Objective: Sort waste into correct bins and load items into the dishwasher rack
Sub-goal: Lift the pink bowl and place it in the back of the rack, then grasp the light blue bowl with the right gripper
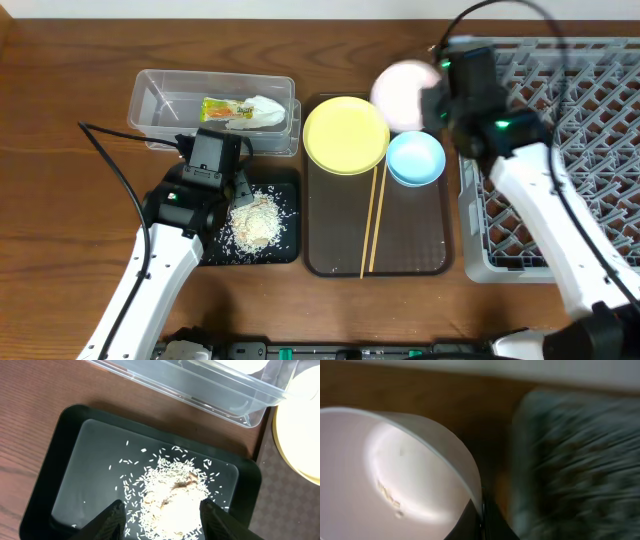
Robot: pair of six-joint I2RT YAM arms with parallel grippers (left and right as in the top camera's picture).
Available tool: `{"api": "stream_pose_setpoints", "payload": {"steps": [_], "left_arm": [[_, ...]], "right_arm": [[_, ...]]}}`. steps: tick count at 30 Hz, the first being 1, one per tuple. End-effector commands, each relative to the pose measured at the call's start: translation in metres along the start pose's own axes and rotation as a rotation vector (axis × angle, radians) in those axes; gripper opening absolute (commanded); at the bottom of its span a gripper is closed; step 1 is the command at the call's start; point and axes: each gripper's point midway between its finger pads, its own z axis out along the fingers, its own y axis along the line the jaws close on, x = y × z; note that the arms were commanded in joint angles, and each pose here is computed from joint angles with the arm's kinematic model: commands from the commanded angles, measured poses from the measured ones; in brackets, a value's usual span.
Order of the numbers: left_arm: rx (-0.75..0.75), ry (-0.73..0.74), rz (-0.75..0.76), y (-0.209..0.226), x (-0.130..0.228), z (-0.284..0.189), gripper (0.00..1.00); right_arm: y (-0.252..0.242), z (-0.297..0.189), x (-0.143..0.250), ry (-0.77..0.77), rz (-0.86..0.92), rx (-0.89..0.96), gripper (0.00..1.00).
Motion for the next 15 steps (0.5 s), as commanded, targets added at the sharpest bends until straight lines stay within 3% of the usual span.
{"api": "stream_pose_setpoints", "payload": {"steps": [1,9,15], "left_arm": [[-0.018,-0.02,-0.018,0.003,-0.005,0.0,0.51],[-0.011,-0.031,-0.021,0.002,-0.008,0.0,0.51],[-0.009,-0.033,-0.022,0.001,-0.008,0.0,0.51]], "right_arm": [[-0.062,0.0,-0.018,-0.053,-0.107,0.281,0.01],[-0.157,0.009,-0.046,-0.108,-0.177,0.688,0.01],[-0.188,0.031,-0.055,-0.126,-0.208,0.882,0.01]]}}
